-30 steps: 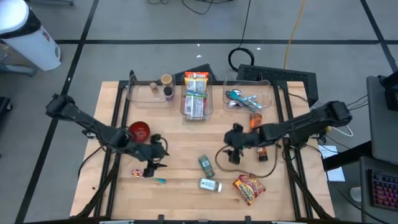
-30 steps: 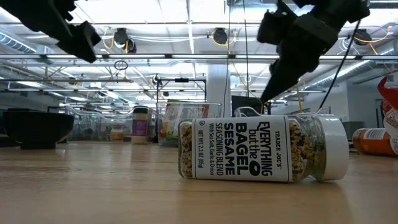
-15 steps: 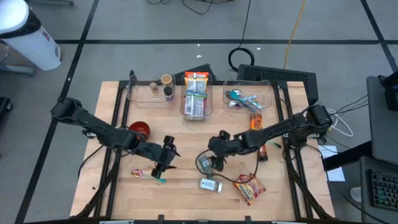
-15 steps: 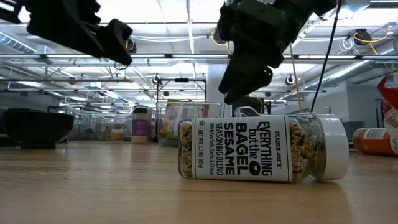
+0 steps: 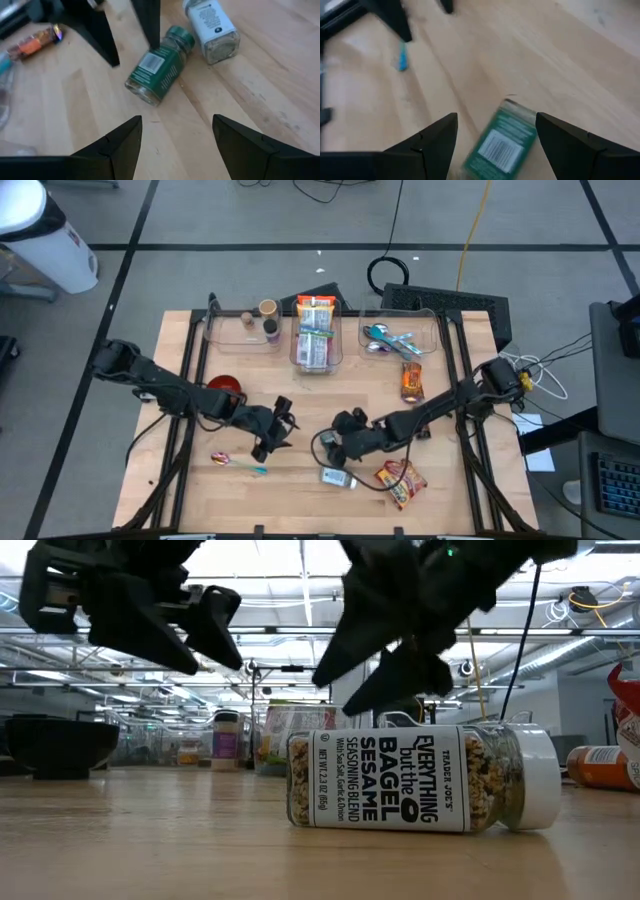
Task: Pick & Place Food Item
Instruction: Put the green seasoning bottle into the left transparent bin
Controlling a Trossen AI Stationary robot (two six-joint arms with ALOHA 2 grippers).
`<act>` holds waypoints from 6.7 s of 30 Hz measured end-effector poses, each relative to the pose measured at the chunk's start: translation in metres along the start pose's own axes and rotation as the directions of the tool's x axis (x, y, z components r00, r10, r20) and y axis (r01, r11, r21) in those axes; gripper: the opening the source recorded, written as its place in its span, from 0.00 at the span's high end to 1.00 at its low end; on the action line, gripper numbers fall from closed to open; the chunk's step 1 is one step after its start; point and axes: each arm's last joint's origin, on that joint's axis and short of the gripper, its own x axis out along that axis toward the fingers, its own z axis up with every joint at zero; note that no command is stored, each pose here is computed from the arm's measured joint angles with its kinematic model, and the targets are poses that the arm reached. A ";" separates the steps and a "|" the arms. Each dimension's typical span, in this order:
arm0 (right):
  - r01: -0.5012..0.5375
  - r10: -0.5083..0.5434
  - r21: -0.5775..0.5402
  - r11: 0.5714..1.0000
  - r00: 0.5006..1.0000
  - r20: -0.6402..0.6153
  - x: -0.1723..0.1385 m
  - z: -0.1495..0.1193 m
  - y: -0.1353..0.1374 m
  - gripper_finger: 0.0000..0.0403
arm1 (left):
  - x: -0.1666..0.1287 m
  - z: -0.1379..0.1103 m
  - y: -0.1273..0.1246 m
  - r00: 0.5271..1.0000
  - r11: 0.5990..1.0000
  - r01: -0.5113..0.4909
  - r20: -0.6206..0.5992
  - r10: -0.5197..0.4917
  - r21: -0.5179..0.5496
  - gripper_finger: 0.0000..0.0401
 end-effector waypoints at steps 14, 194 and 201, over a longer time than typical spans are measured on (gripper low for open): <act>-0.008 0.006 0.088 0.996 1.000 0.015 0.027 -0.021 0.003 0.35 | 0.002 -0.004 0.016 0.999 0.997 0.036 0.035 -0.039 0.069 0.38; 0.051 0.568 -0.647 0.761 0.428 0.703 -0.055 0.049 -0.065 0.43 | -0.031 0.034 0.102 0.644 0.960 -0.120 0.717 0.268 -0.251 0.49; 0.075 0.540 -0.627 0.775 0.434 0.721 -0.055 0.050 -0.066 0.52 | -0.030 0.033 0.102 0.657 0.958 -0.128 0.701 0.276 -0.256 0.49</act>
